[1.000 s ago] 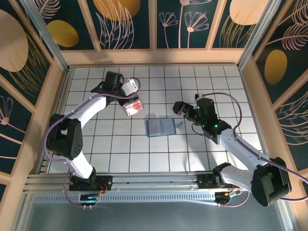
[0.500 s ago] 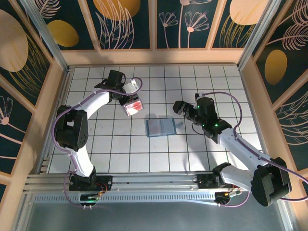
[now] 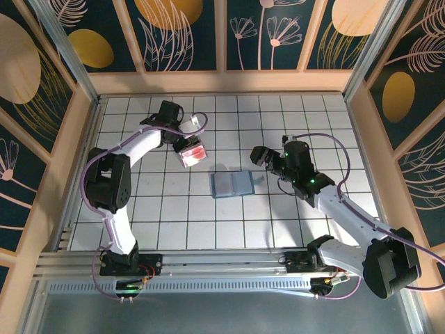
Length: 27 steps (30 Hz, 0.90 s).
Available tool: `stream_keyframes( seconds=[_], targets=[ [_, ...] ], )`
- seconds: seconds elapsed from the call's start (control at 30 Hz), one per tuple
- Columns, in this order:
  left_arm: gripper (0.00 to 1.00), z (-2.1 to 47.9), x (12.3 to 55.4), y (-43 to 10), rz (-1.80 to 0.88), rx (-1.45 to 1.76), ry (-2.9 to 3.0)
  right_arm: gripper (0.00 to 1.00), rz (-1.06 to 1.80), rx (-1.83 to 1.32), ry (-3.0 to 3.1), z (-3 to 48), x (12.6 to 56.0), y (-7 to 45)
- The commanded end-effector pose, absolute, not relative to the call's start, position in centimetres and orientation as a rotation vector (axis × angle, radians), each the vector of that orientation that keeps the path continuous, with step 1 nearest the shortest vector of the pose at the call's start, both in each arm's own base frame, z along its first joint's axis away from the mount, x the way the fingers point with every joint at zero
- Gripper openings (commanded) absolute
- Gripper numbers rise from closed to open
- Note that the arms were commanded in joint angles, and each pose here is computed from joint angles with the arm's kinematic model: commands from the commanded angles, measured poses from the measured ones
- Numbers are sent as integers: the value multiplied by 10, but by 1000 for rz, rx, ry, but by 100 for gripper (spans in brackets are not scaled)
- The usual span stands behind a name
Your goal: Take the credit cards out of the card holder
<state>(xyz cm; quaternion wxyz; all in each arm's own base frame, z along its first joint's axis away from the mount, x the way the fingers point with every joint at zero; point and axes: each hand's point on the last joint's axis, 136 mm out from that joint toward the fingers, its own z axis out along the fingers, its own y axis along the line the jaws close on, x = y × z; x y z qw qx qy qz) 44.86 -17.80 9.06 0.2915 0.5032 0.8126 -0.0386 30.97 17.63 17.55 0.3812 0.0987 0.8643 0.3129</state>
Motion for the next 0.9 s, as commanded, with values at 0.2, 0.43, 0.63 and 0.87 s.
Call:
stream_keyframes(
  seconds=[0.2,0.43,0.63,0.87],
  targets=[
    [15,91,455,-175,-105,1342,2192,99,807,257,2172,189,313,177],
    [15,105,453,-174,-96,1327,2177,99,806,253,2175,188,313,178],
    [16,128,450,-176,-117,1283,2157,99,758,230,2203,182,311,181],
    [22,170,448,-177,-150,1096,2114,87,572,121,2294,166,306,201]
  ],
)
